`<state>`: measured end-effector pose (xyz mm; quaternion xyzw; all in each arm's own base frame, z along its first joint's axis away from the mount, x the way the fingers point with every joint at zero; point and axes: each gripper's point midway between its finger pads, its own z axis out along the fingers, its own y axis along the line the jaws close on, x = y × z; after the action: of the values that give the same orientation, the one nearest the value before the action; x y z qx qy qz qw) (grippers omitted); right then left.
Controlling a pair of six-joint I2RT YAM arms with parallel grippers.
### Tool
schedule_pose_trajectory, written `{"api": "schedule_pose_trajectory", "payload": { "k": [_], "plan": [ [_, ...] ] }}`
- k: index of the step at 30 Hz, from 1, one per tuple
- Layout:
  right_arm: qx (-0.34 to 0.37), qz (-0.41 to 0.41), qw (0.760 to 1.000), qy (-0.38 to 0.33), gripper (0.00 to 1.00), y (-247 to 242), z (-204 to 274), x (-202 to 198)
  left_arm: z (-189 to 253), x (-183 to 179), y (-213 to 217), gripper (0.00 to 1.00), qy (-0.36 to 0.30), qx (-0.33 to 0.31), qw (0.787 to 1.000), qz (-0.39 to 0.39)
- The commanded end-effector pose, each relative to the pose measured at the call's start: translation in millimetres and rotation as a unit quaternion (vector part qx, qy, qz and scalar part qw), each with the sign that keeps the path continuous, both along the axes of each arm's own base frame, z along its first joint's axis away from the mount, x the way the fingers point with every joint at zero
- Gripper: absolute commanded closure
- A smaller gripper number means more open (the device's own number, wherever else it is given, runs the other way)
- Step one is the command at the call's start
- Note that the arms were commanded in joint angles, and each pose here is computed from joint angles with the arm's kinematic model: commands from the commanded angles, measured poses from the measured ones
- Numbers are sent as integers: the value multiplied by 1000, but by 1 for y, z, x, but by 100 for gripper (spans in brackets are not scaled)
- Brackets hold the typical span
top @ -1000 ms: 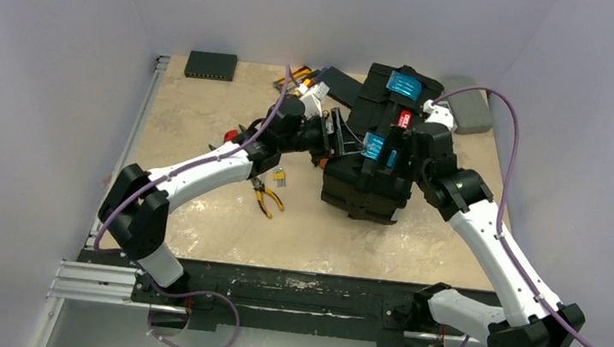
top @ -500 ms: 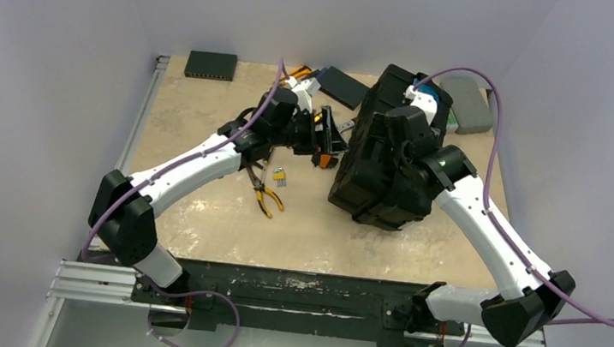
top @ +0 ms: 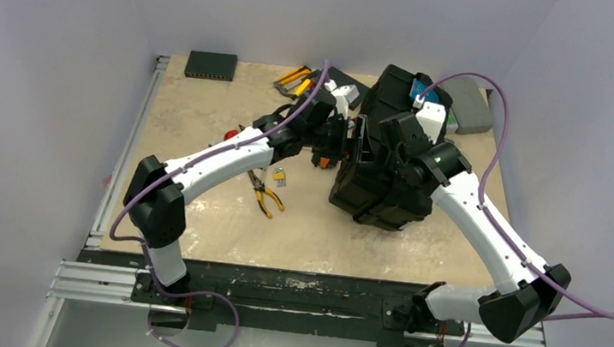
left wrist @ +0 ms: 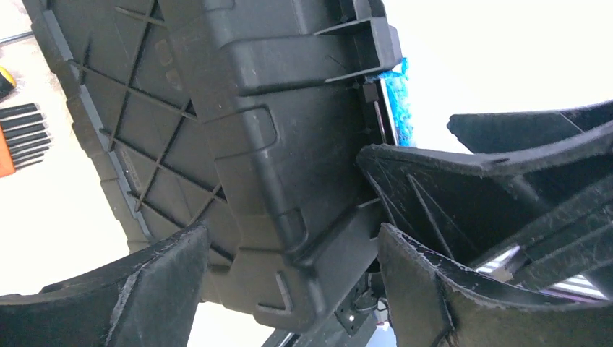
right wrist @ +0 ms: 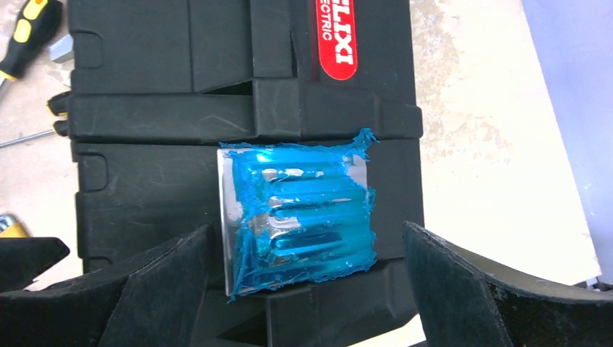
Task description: Pack the tool kit
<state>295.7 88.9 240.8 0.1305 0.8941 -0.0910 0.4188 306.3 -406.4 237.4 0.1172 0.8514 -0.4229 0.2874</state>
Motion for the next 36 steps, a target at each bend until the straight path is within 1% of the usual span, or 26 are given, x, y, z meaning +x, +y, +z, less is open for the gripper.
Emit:
{"api": "schedule_pose_trajectory", "payload": {
  "k": [1, 6, 12, 16, 19, 20, 22, 23, 25, 30, 31, 32, 35, 36],
  "plan": [
    [-40, -33, 999, 4, 5, -16, -4, -4, 3, 8, -5, 18, -15, 26, 1000, 2],
    [-59, -42, 997, 23, 9, -20, -21, -5, -31, 16, -9, 19, 12, 92, 996, 13],
    [-40, -38, 998, 38, 13, -20, -47, -5, -63, 23, -4, 21, 31, 153, 987, 30],
    [-1, -48, 997, 60, 13, -32, -72, -7, -83, 26, 4, 26, 40, 187, 981, 43],
    [59, -40, 995, 66, 8, -40, -92, -8, -92, 26, 7, 28, 45, 196, 978, 46],
    [69, -43, 995, 65, 6, -43, -97, -10, -93, 25, 8, 29, 46, 198, 978, 46],
    [91, -41, 993, 69, 4, -46, -105, -11, -95, 26, 8, 30, 46, 200, 978, 46],
    [102, -36, 992, 71, 6, -45, -108, -11, -95, 26, 8, 31, 47, 201, 977, 46],
    [121, -26, 989, 79, 13, -42, -114, -12, -96, 26, 7, 31, 47, 202, 977, 45],
    [172, 2, 982, 81, 46, -29, -123, -9, -97, 27, 8, 33, 48, 208, 976, 46],
    [184, 8, 980, 77, 51, -25, -122, -8, -98, 27, 9, 33, 48, 211, 975, 45],
    [200, 17, 977, 76, 53, -20, -121, -8, -101, 28, 9, 34, 49, 215, 974, 46],
    [229, 31, 970, 69, 61, -13, -119, -6, -105, 28, 10, 36, 51, 221, 973, 45],
    [236, 32, 969, 65, 61, -12, -119, -5, -108, 28, 11, 36, 52, 224, 972, 45]
  ]
}}
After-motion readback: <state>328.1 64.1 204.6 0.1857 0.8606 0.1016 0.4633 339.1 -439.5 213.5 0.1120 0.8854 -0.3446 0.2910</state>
